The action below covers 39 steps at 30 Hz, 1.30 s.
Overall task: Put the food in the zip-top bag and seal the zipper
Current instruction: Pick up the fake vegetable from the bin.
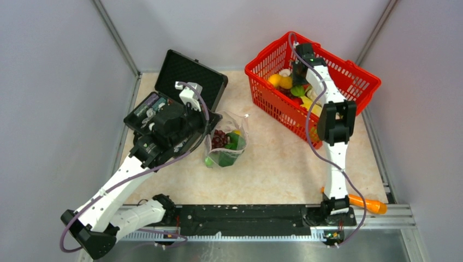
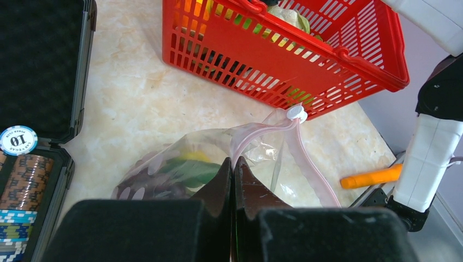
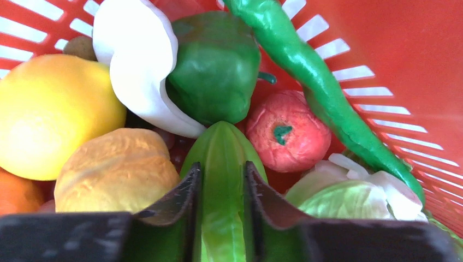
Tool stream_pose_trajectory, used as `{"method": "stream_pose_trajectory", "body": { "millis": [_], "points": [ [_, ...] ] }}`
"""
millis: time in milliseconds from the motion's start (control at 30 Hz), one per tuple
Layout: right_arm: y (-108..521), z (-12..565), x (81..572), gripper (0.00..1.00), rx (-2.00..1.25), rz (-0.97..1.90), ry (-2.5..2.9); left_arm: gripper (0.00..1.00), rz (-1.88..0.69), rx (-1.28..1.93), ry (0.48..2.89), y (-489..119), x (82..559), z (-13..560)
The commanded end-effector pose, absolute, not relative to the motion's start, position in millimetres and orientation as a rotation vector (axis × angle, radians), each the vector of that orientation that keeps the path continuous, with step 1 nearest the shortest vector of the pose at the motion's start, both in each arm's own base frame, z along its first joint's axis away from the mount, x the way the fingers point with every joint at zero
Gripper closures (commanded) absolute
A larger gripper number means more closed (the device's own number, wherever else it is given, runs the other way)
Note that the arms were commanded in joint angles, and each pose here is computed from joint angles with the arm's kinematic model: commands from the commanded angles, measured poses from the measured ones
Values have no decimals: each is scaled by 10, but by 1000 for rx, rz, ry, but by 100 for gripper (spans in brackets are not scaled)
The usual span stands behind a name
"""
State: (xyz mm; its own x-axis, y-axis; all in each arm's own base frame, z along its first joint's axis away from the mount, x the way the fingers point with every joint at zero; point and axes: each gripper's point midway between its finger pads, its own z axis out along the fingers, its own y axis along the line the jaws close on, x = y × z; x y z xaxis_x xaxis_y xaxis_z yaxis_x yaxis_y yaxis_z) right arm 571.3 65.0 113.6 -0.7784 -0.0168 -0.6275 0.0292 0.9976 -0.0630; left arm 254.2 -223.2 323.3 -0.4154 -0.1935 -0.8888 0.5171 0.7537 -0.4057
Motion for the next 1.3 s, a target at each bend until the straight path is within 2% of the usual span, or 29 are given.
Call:
{"method": "stream_pose_trajectory", "body": {
  "millis": [0,233,833,1067,1267],
  "points": [
    [769,1467,5639,91,22,-3,2384,100,-815,234,1774,-2198,2523,3409],
    [805,2111,5474,100,34,76,2210,100,-819,237,1778,-2220,2535,3393],
    [824,2880,4924,100,90,241,1875,100,-825,245,1785,-2243,2539,3374],
    [722,3099,4717,100,114,215,1789,100,-837,254,1785,-2275,2544,3381],
    [945,3444,4443,100,-23,342,1671,100,-841,251,1791,-2285,2548,3359]
  ]
}}
